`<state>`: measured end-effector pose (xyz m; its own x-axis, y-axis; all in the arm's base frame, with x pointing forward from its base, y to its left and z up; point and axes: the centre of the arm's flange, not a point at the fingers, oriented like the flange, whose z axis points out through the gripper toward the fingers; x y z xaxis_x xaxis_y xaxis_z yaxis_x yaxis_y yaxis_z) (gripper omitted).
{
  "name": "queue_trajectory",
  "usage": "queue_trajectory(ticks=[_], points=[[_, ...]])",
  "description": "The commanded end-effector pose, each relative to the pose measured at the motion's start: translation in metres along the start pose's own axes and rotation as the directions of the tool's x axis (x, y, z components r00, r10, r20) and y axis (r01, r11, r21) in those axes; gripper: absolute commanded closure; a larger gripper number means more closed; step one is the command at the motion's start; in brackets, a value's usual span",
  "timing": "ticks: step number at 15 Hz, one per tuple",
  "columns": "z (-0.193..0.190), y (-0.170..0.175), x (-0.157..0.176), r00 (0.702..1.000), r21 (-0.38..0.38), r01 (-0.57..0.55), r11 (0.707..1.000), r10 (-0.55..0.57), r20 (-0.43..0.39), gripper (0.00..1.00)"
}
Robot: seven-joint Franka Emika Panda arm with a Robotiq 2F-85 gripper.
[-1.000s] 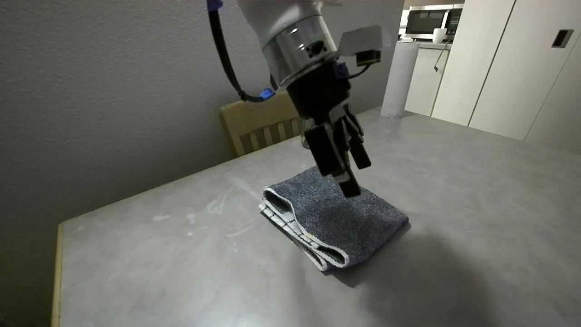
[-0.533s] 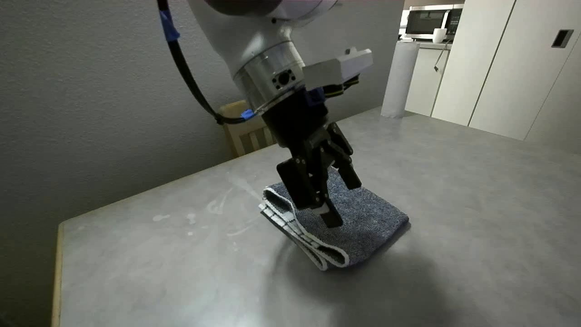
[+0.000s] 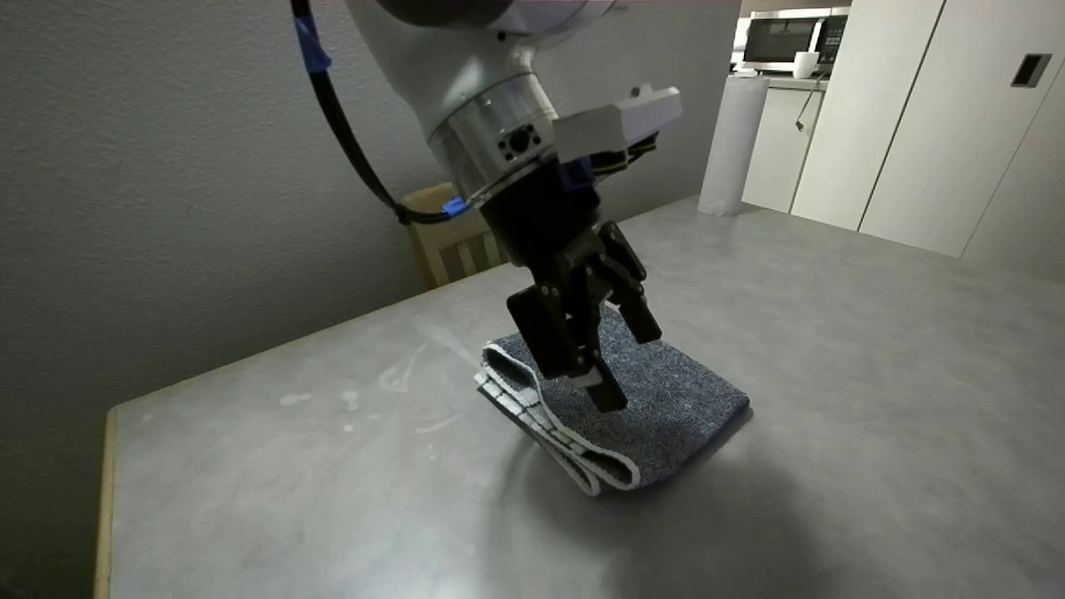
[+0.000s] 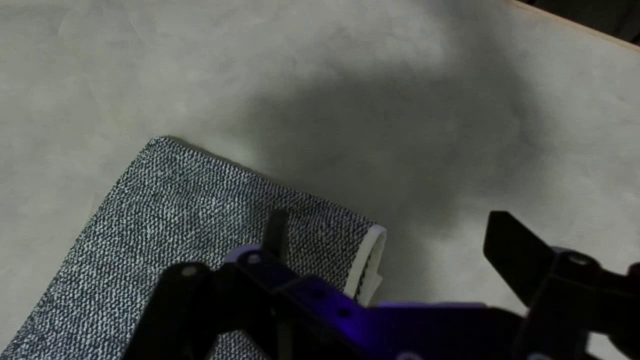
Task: Fold the towel then unfold it
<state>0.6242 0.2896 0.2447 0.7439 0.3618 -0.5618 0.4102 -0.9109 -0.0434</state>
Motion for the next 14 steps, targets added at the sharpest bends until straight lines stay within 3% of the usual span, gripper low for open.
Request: queue_trajectory(ticks=[1, 5, 8, 14], points=[[0.0, 0.0, 0.0, 1.0, 0.0, 0.0, 1.0, 0.0, 0.0, 0.0], [0.0, 0.0, 0.0, 1.0, 0.0, 0.0, 1.0, 0.0, 0.001, 0.0], [-0.001, -0.004, 0.006, 0.994, -0.023, -0.091, 0.996, 0.092, 0.063, 0.0], [0.013, -0.027, 0.025, 0.904, -0.179, -0.357, 0.917, 0.387, 0.181, 0.0]])
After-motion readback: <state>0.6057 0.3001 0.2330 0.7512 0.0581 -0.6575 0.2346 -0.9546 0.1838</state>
